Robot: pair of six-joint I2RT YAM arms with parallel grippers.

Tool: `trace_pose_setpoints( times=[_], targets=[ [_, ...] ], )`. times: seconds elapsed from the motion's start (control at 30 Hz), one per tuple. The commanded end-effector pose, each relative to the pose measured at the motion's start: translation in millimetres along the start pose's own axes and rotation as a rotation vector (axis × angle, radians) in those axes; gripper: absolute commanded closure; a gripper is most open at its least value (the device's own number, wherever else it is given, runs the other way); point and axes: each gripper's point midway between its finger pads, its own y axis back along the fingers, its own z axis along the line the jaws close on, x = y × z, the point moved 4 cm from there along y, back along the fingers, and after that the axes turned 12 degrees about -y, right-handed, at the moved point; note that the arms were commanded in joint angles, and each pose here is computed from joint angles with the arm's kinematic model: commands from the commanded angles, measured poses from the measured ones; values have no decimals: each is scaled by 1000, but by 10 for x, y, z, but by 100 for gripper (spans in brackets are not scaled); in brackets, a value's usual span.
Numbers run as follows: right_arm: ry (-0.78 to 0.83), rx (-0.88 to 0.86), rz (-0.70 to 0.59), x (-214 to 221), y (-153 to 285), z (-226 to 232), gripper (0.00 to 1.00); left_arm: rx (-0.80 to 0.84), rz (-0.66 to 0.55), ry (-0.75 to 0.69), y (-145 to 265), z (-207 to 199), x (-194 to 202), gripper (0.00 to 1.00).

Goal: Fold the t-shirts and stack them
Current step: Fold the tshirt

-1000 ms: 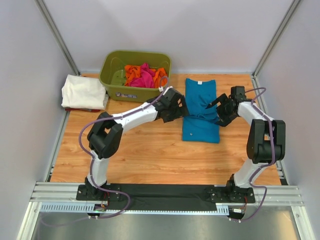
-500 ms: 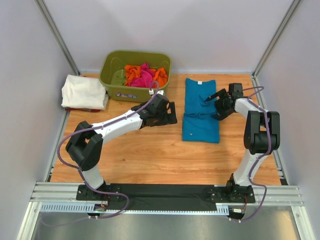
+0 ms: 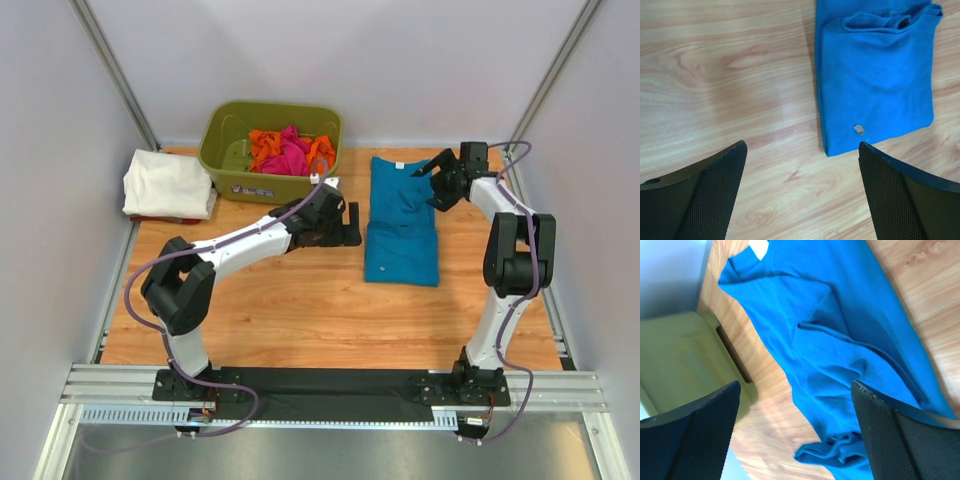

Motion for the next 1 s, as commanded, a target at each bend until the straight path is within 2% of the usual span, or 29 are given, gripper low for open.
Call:
trace_pose_setpoints(
  times=[0.0, 0.07, 0.1, 0.13, 0.17, 0.2, 0.3, 0.37, 0.47, 0.57, 0.77, 0.97],
  targets=[
    [226, -114, -47, -4, 494, 359, 10, 146, -120, -57, 12, -298, -427, 2],
    [281, -93, -78, -4, 680, 336, 15, 180, -156, -47, -87, -386, -537, 5],
    [335, -97, -104, 8, 844, 315, 21, 194, -182, -19, -106, -449, -644, 7],
    [351, -75, -145, -28, 910, 277, 22, 203, -206, 1, -157, -487, -712, 9],
    [366, -73, -179, -51, 1065, 258, 23, 200, -191, 16, -317, -491, -680, 16],
    [373, -55, -199, -85, 1109, 185, 28, 220, -215, 26, -345, -560, -788, 22],
    [303, -5, -239, -211, 1266, -88, 37, 316, -215, 52, -540, -759, -877, 36],
    [245, 46, -256, -300, 1335, -306, 37, 340, -202, 70, -714, -808, -845, 41],
    [239, 88, -305, -356, 1488, -414, 32, 355, -172, 116, -874, -833, -798, 42],
    [260, 90, -334, -369, 1594, -400, 30, 375, -179, 154, -986, -867, -784, 42],
    [275, 52, -308, -347, 1595, -324, 30, 348, -187, 160, -1300, -832, -746, 41],
    [282, 37, -263, -288, 1501, -382, 29, 280, -221, 152, -1543, -828, -965, 41]
  ],
)
